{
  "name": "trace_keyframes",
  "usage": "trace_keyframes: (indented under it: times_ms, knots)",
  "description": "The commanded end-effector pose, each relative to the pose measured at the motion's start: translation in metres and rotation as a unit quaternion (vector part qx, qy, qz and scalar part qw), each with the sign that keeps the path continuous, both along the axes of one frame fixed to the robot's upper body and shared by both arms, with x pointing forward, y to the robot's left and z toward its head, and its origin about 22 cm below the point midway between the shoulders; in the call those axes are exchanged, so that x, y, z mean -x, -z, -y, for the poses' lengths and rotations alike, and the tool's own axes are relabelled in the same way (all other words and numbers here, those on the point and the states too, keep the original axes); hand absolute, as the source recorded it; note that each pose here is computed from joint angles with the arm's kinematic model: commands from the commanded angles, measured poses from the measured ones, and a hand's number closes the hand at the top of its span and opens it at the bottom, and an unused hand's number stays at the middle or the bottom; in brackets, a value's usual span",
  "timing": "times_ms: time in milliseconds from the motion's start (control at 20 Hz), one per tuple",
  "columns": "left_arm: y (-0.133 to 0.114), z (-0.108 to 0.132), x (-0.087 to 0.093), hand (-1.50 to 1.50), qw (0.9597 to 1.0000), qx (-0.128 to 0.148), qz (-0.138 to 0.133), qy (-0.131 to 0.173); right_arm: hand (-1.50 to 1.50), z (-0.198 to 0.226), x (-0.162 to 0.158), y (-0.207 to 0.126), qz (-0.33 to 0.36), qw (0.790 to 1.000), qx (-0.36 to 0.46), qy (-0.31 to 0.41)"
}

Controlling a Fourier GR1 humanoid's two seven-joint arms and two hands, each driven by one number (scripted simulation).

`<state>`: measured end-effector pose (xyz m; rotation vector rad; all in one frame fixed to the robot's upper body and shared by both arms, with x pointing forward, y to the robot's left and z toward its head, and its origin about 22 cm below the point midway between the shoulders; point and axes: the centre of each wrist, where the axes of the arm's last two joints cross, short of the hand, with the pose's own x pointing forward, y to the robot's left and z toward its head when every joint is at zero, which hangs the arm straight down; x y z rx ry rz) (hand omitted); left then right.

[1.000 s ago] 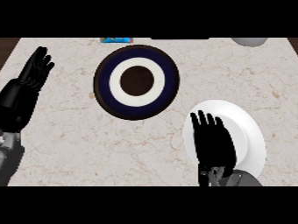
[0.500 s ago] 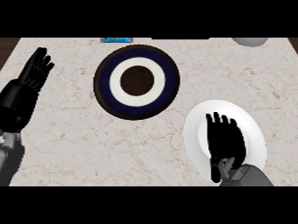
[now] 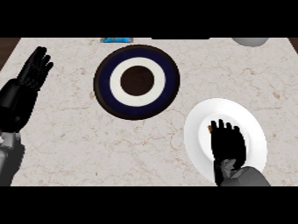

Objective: Pick the croissant from the plate and place it in the plate

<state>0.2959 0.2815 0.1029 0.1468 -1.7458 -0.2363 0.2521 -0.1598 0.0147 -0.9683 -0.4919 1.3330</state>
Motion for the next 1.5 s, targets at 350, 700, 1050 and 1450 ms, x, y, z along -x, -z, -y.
trace_keyframes:
  times_ms: [350, 700, 1050, 1450]
  knots:
    - [0.004, 0.0, 0.003, 0.0, 0.9999, 0.009, -0.003, 0.007, 1.5, 0.02, -0.025, 0.008, 0.094, 0.994, 0.002, -0.051]
    - [0.002, 0.006, 0.001, 0.0, 0.9997, 0.007, 0.019, 0.01, 1.5, 0.139, -0.054, 0.006, 0.2, 0.971, -0.128, -0.015]
    - [-0.006, 0.011, -0.007, 0.0, 0.9997, 0.01, 0.008, 0.021, 1.5, 0.224, -0.07, -0.001, 0.304, 0.939, -0.156, -0.046]
    - [-0.004, 0.005, -0.002, 0.0, 0.9999, 0.001, 0.004, 0.011, 1.5, 0.223, -0.095, -0.017, 0.392, 0.865, -0.281, -0.142]
